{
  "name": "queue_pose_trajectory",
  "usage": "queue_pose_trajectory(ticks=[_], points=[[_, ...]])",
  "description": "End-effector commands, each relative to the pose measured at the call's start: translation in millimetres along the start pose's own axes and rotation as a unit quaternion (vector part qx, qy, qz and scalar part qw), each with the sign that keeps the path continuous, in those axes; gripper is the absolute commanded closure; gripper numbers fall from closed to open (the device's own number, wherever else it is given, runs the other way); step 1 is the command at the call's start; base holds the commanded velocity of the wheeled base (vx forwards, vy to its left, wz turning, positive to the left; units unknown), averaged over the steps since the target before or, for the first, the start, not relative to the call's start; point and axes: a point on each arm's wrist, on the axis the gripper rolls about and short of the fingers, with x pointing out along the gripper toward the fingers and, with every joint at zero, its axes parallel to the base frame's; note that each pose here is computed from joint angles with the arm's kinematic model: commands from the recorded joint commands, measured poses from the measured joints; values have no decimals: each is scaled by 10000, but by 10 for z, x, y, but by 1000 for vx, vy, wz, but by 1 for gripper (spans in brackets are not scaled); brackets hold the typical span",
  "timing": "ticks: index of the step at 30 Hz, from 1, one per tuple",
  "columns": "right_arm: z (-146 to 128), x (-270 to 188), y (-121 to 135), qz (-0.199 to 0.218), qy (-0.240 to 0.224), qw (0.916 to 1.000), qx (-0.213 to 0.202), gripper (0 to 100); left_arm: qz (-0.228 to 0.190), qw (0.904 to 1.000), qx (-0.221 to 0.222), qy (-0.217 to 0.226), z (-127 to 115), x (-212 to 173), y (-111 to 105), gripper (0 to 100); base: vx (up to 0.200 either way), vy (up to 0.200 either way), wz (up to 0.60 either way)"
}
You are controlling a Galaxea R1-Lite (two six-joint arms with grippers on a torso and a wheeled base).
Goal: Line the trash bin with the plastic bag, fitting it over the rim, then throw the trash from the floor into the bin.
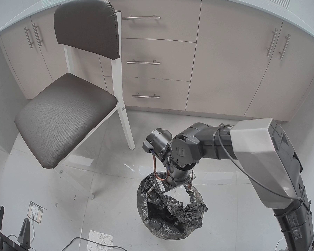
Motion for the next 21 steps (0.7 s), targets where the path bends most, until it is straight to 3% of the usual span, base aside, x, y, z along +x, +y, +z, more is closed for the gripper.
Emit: queue_pose_trajectory(ticks=[1, 21], points=[[-51, 151, 105, -13, 70, 9999, -119, 100, 3, 10000, 0, 23, -43, 3, 2, 0, 0, 0, 0], [-44, 237, 205, -82, -175, 9996, -213, 100, 3, 10000, 0, 23, -43, 3, 2, 0, 0, 0, 0]])
